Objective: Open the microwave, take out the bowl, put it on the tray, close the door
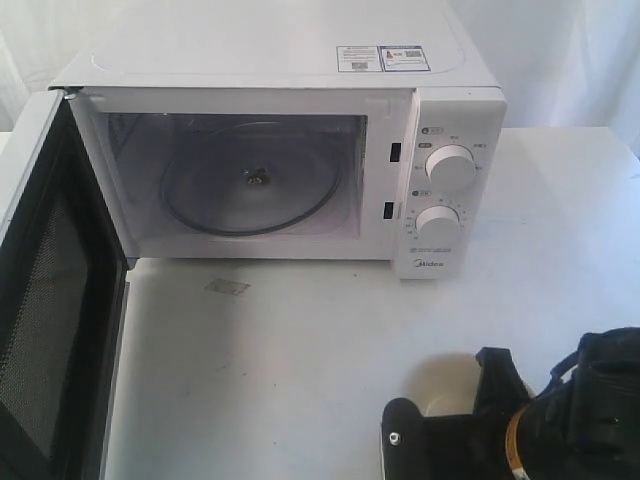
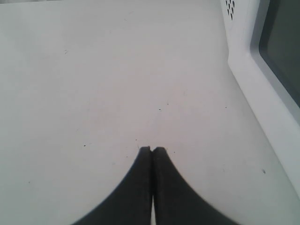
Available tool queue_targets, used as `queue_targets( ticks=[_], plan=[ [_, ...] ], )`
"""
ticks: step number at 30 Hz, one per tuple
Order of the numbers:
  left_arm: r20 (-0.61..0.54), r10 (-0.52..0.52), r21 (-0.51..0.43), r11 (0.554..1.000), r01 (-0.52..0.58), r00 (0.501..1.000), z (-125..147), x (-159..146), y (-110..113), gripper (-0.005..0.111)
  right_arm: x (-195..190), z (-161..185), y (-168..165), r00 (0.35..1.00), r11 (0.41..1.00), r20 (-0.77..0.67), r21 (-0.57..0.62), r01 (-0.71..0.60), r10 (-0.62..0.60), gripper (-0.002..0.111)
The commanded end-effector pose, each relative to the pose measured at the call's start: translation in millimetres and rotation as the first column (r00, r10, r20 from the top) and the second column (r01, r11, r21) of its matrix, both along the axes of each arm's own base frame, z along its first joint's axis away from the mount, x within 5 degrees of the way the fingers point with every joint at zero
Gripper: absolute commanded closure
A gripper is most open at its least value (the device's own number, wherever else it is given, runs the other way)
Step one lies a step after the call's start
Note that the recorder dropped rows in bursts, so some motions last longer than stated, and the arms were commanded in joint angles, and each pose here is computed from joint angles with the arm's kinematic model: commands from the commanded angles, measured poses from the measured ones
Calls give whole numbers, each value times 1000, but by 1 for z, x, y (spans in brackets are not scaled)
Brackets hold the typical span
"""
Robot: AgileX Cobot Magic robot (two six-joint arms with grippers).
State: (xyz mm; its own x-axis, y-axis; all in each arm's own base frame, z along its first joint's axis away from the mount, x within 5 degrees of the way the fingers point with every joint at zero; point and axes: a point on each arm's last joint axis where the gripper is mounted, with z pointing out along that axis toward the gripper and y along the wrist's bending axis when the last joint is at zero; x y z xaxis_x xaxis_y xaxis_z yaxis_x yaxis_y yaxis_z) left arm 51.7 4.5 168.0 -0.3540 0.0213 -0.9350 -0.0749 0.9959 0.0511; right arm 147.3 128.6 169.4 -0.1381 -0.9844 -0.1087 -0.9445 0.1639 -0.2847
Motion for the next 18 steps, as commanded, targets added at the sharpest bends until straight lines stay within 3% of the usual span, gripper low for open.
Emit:
queue_targets(
  ticks=[1, 8, 18],
  plan=[
    [-2, 1, -9, 1000, -1, 1000, -2, 0, 0, 107, 12, 11, -5, 995, 996, 86, -74, 47, -41, 108],
    [-2, 1, -9, 1000, -1, 1000, -2, 0, 0, 107, 40, 33, -21, 972, 977, 191, -137, 165, -137, 108],
    [-2, 1, -9, 1000, -1, 1000, -2, 0, 0, 107, 78, 46, -65, 887, 917, 260, -10, 398, -382, 108]
  ],
)
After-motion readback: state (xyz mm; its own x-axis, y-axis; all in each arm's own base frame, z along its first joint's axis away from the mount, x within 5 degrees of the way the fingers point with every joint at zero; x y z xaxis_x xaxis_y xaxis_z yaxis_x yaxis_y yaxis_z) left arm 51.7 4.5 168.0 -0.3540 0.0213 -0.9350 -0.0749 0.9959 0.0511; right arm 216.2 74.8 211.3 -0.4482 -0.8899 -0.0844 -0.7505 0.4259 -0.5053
